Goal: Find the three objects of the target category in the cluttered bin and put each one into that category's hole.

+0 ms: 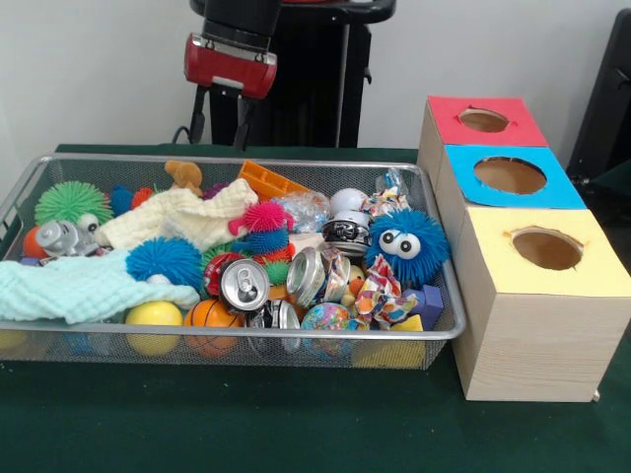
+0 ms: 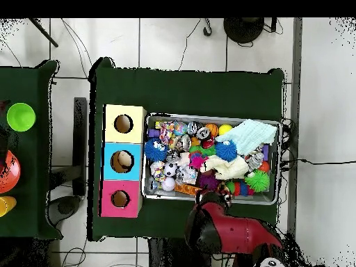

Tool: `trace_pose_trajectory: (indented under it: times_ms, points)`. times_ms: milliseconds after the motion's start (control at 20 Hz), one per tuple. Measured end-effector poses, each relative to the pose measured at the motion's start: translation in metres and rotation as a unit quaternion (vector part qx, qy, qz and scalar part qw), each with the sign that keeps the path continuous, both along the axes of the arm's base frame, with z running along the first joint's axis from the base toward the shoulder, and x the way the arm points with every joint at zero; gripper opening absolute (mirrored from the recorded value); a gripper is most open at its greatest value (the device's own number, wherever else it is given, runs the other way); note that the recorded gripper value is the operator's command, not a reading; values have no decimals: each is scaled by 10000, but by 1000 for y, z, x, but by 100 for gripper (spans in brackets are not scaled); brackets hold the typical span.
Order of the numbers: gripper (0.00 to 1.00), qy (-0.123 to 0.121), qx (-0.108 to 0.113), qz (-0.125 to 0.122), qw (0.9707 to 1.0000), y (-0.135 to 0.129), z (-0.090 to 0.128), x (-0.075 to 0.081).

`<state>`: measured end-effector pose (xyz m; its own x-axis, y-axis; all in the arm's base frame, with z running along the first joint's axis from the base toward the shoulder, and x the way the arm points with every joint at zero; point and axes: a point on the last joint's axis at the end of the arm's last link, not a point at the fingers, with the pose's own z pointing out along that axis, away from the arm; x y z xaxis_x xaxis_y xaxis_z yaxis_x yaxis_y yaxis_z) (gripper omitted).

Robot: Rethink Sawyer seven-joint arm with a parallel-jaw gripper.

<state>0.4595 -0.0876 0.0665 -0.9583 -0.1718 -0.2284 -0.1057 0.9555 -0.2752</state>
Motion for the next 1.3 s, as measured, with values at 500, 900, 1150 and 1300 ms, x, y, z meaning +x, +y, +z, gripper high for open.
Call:
trace_pose_trajectory:
  times_ms: [500, 900, 1150, 1300]
  points:
    - [100, 209, 91, 159, 9996, -2, -20, -16]
    - [100, 227, 19, 150, 9996, -11, -22, -24]
    - [100, 158, -23, 154, 9998, -16, -25, -29]
    - [100, 130, -35, 161, 9998, -18, -28, -32]
